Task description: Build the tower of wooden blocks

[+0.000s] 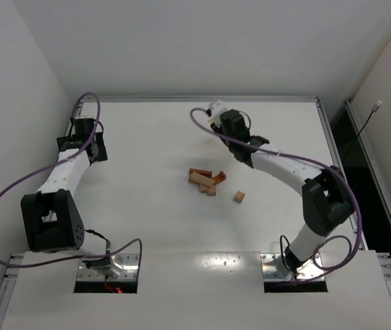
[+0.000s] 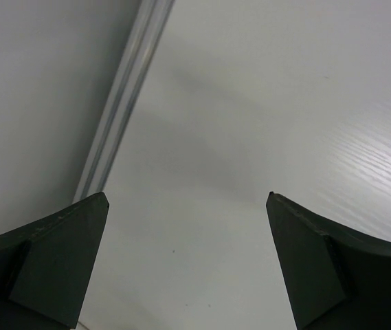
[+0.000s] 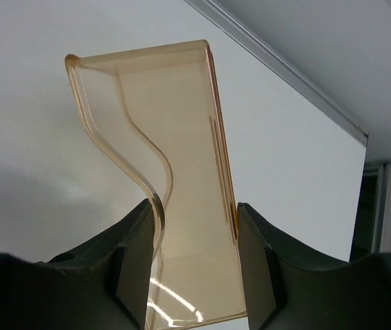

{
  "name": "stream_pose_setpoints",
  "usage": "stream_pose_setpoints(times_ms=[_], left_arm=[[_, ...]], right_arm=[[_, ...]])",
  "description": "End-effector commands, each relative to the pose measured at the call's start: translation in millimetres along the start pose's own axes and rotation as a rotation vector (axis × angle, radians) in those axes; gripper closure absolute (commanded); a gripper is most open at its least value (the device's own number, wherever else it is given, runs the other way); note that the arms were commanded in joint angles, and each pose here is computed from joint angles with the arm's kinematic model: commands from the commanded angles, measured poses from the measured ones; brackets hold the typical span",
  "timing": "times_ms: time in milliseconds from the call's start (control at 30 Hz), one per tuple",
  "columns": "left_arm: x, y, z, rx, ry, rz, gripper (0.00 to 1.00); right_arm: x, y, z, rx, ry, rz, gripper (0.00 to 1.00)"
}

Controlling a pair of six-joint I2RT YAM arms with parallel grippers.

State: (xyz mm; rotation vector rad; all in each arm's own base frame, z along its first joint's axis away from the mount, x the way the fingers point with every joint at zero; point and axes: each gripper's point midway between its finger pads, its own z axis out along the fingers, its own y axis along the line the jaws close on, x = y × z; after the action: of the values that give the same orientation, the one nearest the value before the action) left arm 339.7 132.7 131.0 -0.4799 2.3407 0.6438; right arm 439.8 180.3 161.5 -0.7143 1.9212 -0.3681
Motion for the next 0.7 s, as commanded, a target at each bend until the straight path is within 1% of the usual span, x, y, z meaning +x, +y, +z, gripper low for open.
stream_pose_setpoints(times_ms=[0,33,67,133,167,233,267,333,367,433,467,500,567,600,667], left_arm=[[-31,-17,-21,0.177,-0.128,-0.015,0.00],[-35,-20,-23,0.199,-0.136,-0.017,0.00],[-43,-23,-28,0.224,-0.149,-0.020,0.00],[-40,-37,-27,0.297,-0.113,-0.002,0.00],[-41,-40,-27,0.312,-0.106,0.001,0.00],[-43,-50,-27,0.360,-0.099,0.016,0.00],[-47,-52,-30,0.376,-0.107,0.014,0.00],[-49,-58,-32,0.415,-0.119,0.022,0.00],[-49,-60,-33,0.429,-0.119,0.023,0.00],[-51,-64,-35,0.455,-0.128,0.022,0.00],[-49,-68,-33,0.466,-0.117,0.026,0.00],[-49,-69,-34,0.475,-0.117,0.026,0.00],[-51,-71,-33,0.484,-0.117,0.027,0.00],[-47,-72,-31,0.484,-0.099,0.031,0.00],[-48,-75,-30,0.495,-0.099,0.032,0.00]], right_arm=[[8,-38,10,-0.014,0.071,0.234,1.00],[21,-60,15,0.000,0.099,0.274,1.00],[37,-61,18,-0.039,0.157,0.277,1.00],[45,-65,30,-0.159,0.175,0.327,1.00],[62,-90,34,-0.158,0.218,0.375,1.00],[82,-96,46,-0.225,0.245,0.416,1.00],[92,-117,50,-0.225,0.250,0.462,1.00],[110,-135,60,-0.212,0.278,0.502,1.00],[123,-154,69,-0.207,0.275,0.544,1.00],[138,-169,76,-0.201,0.288,0.568,1.00],[138,-187,79,-0.204,0.258,0.587,1.00],[153,-187,87,-0.206,0.289,0.602,1.00],[155,-198,93,-0.221,0.269,0.616,1.00],[169,-202,97,-0.211,0.288,0.632,1.00],[169,-209,103,-0.232,0.260,0.650,1.00]])
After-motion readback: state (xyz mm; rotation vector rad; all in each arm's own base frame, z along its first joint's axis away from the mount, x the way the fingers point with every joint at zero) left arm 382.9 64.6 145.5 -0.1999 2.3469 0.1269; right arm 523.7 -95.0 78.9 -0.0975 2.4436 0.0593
